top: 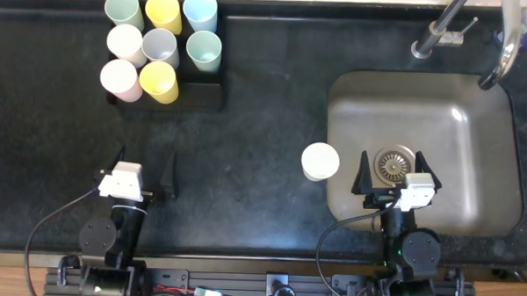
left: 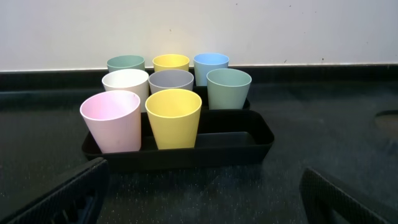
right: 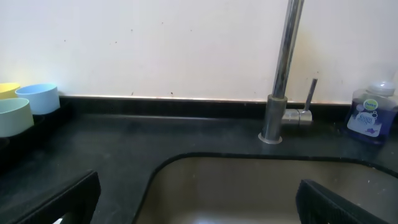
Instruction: Store Cups
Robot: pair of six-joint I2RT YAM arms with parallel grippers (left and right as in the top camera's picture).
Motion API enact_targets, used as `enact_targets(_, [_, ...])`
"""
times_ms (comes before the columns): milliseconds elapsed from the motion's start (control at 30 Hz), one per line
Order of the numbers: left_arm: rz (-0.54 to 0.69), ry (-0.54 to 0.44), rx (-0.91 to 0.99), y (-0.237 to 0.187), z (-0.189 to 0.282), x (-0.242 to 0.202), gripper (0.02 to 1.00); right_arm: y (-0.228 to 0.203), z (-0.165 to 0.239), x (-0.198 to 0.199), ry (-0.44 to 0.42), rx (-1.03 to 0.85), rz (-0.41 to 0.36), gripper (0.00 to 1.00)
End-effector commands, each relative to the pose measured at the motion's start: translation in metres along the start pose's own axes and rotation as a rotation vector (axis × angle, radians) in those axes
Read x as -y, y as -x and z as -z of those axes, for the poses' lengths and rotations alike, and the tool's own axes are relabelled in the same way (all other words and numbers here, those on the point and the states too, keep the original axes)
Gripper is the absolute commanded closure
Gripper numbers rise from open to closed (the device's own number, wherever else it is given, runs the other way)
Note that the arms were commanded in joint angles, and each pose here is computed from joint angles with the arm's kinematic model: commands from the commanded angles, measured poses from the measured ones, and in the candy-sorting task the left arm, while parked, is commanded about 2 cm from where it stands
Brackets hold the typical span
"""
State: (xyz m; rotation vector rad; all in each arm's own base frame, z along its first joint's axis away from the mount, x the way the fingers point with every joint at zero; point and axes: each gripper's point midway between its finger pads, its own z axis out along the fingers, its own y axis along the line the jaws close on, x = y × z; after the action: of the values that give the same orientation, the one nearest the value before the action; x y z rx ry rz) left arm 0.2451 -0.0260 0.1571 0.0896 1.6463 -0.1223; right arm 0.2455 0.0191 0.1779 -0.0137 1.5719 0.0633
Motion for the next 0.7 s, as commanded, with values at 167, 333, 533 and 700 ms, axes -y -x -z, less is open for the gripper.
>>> enact_targets(167, [-0.019, -0.023, 0.0, 0.0, 0.0, 0.005, 0.018, 0.026, 0.002, 0.002, -0.011, 0.004, 0.003, 0.005])
enact_targets(333, [-0.019, -0.023, 0.0, 0.0, 0.0, 0.005, 0.018, 0.087, -0.002, -0.001, -0.013, -0.15, -0.003, 0.007])
enact_targets(533, [-0.019, -0.023, 0.0, 0.0, 0.0, 0.005, 0.018, 0.122, -0.014, -0.017, 0.048, -0.512, 0.011, 0.003])
enact_targets(700, [-0.019, -0.023, 0.0, 0.0, 0.0, 0.005, 0.018, 0.096, -0.026, -0.044, 0.179, -0.886, -0.038, 0.003])
